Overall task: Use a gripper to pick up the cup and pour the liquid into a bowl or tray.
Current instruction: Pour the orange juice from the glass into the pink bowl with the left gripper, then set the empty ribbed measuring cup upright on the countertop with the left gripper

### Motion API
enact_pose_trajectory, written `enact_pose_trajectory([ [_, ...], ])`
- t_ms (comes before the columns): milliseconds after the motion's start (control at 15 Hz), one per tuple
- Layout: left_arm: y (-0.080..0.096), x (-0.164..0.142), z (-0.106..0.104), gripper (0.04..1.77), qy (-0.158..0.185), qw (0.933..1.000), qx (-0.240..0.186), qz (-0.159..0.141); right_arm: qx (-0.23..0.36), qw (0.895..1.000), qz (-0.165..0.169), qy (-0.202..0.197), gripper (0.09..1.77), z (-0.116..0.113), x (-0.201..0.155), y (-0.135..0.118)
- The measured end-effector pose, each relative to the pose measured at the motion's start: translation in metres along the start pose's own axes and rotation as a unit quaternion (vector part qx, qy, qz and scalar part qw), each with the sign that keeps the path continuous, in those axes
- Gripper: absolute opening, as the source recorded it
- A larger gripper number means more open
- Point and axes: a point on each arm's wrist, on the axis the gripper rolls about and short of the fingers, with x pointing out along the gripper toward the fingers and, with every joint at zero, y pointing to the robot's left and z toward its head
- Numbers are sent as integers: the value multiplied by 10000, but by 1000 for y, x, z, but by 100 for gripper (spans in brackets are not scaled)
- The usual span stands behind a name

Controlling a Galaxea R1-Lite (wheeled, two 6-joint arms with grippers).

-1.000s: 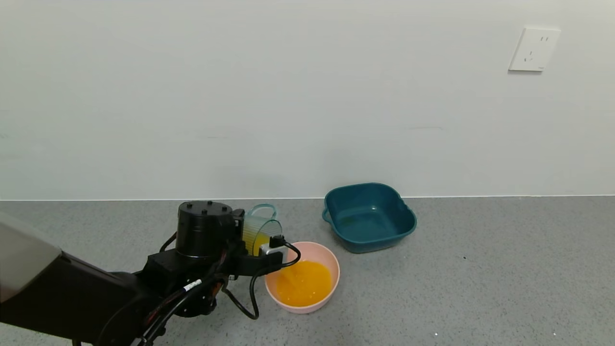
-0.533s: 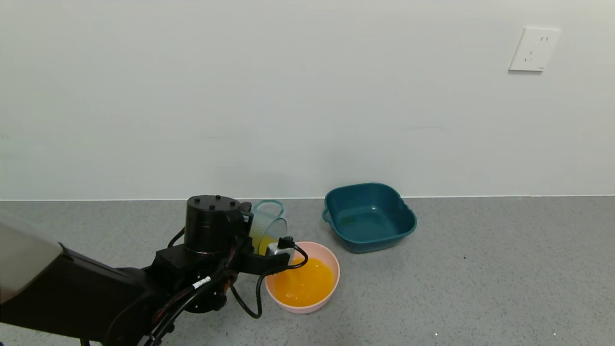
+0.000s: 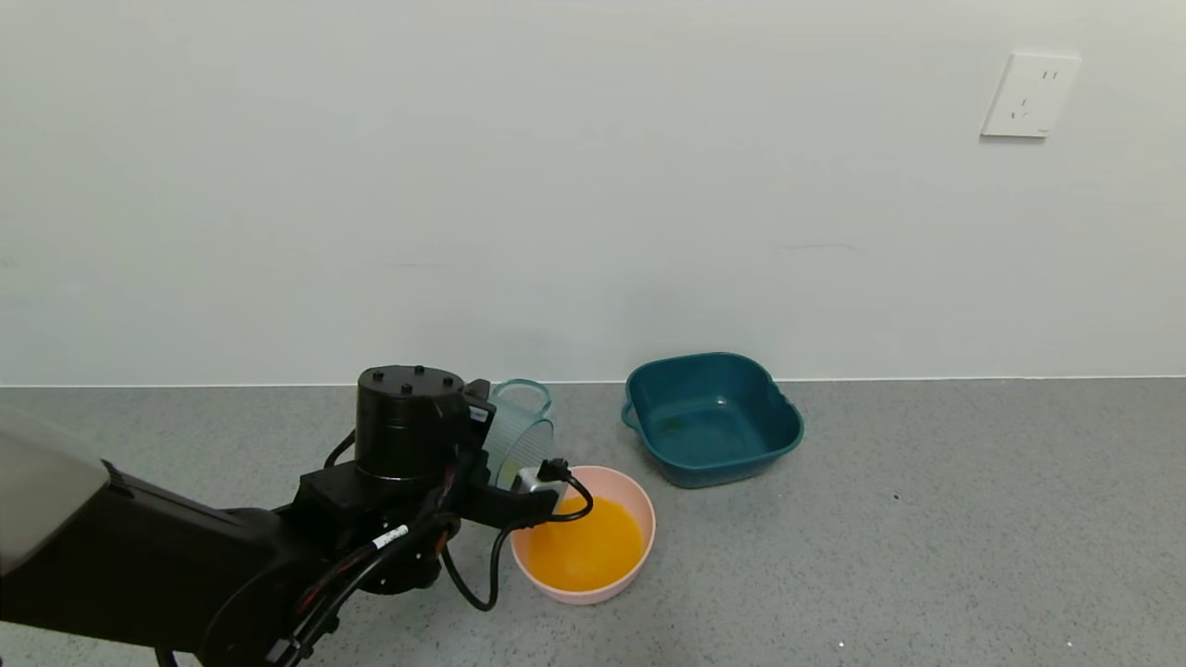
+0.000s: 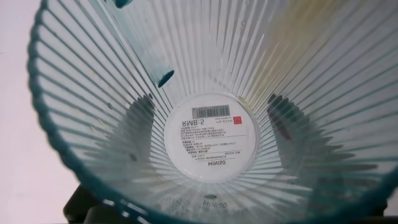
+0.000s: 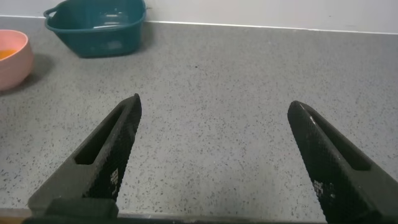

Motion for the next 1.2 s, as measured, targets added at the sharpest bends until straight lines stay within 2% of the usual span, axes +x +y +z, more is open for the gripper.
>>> enact_pose_trajectory([
  [933,5,-14,2,126,-2,9998,134,110,0,10000,0,5,171,0,0,0],
  [1200,6,-16,6,126,-69,9998,-45,157,2,10000,0,3,171,0,0,0],
])
